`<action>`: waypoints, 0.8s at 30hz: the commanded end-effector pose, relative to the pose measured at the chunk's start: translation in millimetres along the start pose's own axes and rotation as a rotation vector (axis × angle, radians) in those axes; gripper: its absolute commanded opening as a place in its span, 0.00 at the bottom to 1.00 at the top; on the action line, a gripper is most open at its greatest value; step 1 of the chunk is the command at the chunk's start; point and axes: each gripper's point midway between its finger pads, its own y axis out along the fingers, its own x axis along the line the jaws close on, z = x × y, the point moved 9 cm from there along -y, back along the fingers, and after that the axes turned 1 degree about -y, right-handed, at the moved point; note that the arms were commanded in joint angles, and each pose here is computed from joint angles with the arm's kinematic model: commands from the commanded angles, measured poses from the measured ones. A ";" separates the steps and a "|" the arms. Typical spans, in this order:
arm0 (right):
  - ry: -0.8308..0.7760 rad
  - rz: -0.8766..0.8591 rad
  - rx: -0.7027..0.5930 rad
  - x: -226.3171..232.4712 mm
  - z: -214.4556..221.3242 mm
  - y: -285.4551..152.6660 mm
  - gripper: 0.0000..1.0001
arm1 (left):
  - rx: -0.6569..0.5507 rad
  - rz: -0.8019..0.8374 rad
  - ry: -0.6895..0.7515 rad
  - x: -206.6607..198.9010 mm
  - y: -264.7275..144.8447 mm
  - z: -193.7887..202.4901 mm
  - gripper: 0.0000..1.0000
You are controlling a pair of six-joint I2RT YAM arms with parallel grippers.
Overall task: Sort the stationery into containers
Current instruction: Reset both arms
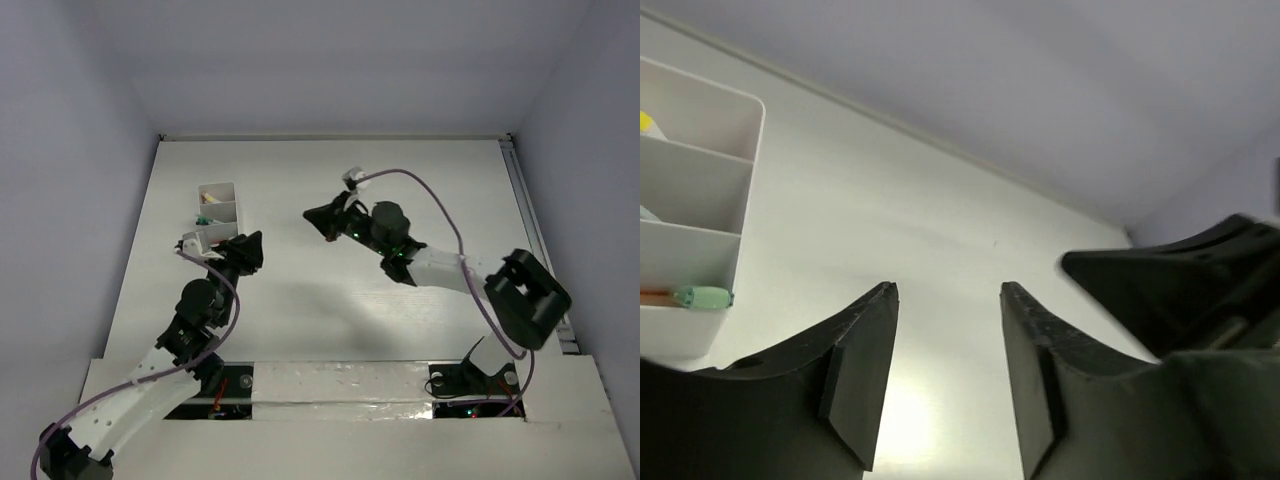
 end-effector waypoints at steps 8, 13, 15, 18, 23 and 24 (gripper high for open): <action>-0.092 0.760 -0.052 -34.1 -50.1 -127.2 0.29 | 0.123 0.131 0.022 -24.9 22.2 19.5 0.54; -0.083 0.937 -0.179 -27.9 -65.0 -187.8 0.77 | 0.116 0.136 0.010 -32.8 26.6 12.5 0.57; -0.068 0.977 -0.244 -25.3 -70.1 -205.3 0.79 | 0.109 0.144 -0.006 -35.3 25.5 8.6 0.58; -0.045 0.968 -0.361 -16.0 -80.2 -232.6 0.80 | 0.094 0.142 -0.024 -38.8 22.9 -0.7 0.58; -0.015 0.875 -0.478 -7.0 -82.8 -247.1 0.80 | 0.060 0.145 -0.062 -39.0 15.9 -10.7 0.58; -0.013 0.872 -0.472 -7.5 -81.5 -245.3 0.80 | 0.063 0.139 -0.063 -38.5 15.8 -10.4 0.58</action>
